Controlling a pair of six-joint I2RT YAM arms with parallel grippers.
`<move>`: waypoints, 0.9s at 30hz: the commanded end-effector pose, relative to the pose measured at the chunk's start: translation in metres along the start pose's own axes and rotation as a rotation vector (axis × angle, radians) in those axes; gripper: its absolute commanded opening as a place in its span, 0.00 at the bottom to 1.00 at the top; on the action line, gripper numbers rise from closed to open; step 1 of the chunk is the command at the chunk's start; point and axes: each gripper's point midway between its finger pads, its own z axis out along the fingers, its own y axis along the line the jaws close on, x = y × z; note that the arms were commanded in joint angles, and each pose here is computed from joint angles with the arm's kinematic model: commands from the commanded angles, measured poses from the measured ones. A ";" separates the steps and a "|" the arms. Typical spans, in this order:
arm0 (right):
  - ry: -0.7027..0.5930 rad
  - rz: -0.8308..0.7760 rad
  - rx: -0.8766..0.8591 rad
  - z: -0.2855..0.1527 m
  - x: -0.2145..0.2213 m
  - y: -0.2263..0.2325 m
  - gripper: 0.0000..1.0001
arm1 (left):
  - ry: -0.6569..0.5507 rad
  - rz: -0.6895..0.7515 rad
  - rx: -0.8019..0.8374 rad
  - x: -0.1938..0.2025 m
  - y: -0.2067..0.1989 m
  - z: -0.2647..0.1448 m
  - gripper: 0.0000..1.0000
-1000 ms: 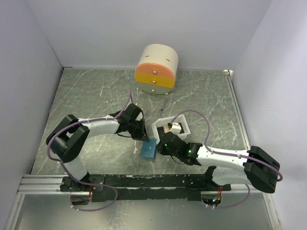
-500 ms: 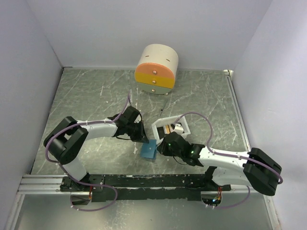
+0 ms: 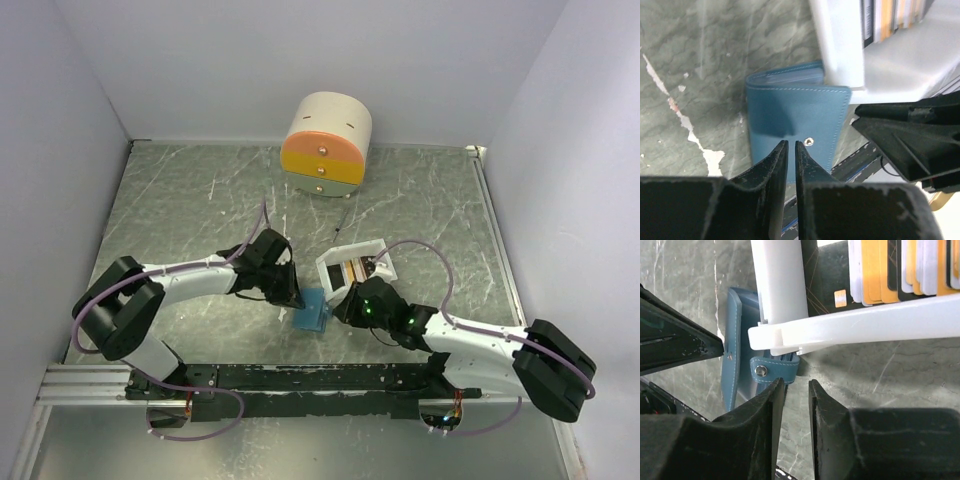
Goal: Put the credit cards into the card holder
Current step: Close the card holder at the center of the board.
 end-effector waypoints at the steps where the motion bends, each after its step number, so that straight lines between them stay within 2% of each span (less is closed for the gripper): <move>1: 0.013 0.004 -0.076 0.003 0.002 0.013 0.30 | 0.036 -0.001 -0.018 0.014 0.005 0.008 0.23; 3: 0.012 0.018 -0.101 0.005 0.002 0.017 0.33 | 0.046 0.006 -0.026 0.015 0.005 0.012 0.23; 10: -0.010 0.056 -0.135 0.004 0.000 0.019 0.35 | 0.053 0.022 -0.079 0.014 0.006 0.021 0.22; 18: -0.017 0.064 -0.081 0.007 0.000 0.007 0.44 | 0.038 0.013 -0.126 0.014 0.012 0.017 0.21; 27: -0.052 0.038 -0.052 0.011 -0.009 0.002 0.42 | 0.040 0.007 -0.136 0.015 0.014 0.017 0.21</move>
